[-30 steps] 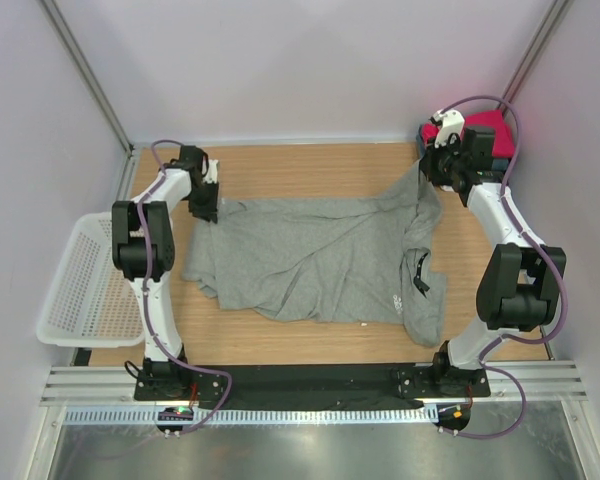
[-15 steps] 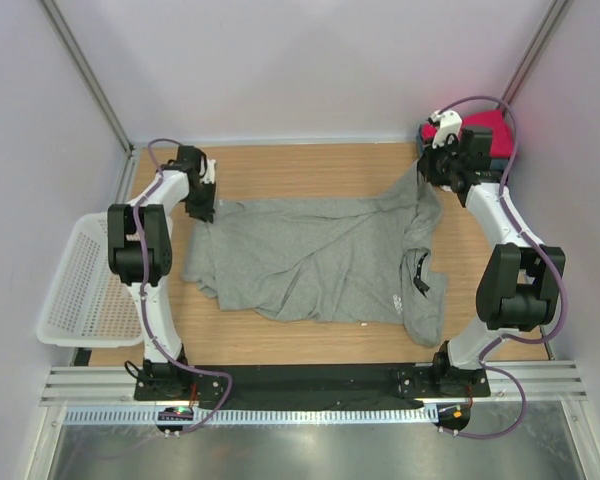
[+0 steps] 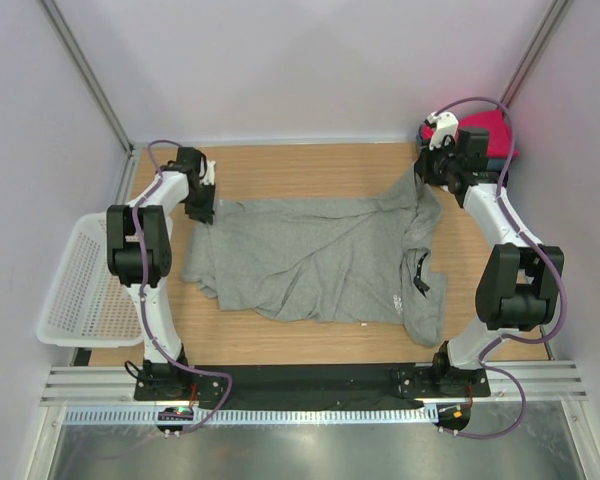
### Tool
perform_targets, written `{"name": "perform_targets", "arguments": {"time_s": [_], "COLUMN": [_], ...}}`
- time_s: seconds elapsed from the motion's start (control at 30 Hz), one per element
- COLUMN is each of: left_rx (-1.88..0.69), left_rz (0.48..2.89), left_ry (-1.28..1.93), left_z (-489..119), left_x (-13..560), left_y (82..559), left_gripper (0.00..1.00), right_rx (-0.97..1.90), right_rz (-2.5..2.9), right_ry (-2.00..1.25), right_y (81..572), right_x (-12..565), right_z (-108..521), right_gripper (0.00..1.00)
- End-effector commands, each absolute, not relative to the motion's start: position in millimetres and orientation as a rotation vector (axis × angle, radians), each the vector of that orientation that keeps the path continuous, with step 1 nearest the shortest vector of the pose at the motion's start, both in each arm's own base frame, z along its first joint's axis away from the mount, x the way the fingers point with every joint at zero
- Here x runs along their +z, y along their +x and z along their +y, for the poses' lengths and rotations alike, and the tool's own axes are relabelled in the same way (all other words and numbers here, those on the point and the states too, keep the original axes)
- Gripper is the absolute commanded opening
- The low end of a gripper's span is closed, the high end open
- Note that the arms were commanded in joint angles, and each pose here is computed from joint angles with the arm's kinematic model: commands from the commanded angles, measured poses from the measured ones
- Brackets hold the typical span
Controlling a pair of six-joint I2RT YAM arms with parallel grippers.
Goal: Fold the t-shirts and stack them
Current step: Flatten the tshirt out
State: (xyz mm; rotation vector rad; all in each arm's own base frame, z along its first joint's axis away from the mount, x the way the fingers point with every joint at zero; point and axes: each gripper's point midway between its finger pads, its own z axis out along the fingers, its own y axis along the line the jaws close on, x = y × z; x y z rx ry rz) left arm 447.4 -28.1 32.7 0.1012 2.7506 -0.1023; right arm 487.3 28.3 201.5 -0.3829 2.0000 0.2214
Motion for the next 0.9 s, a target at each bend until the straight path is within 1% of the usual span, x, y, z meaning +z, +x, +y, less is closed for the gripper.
{"name": "perform_targets", "arguments": {"time_s": [0.0, 0.23, 0.63, 0.73, 0.77, 0.87], "left_rx": [-0.104, -0.112, -0.153, -0.154, -0.160, -0.163], "left_rz": [2.704, 2.706, 2.725, 2.733, 2.728, 2.718], "left_ry": [0.094, 0.087, 0.062, 0.059, 0.059, 0.052], "left_z": [-26.2, -27.2, -32.5, -32.5, -33.4, -33.2], "left_x": [50.6, 50.6, 47.0, 46.0, 47.6, 51.8], "left_y": [452.4, 452.8, 452.5, 452.5, 453.4, 455.2], "left_gripper": [0.22, 0.18, 0.14, 0.09, 0.05, 0.00], "right_rx": [0.186, 0.189, 0.180, 0.177, 0.176, 0.173], "right_rz": [1.898, 1.902, 1.897, 1.899, 1.896, 1.892], "right_ry": [-0.405, -0.408, -0.414, -0.413, -0.413, -0.413], "right_y": [485.5, 483.5, 482.1, 482.5, 482.1, 482.0], "right_x": [240.0, 237.6, 238.6, 237.8, 239.6, 241.3], "right_z": [30.4, 30.9, 30.2, 29.6, 29.6, 29.4], "right_gripper": [0.01, 0.01, 0.01, 0.02, 0.01, 0.01]}}
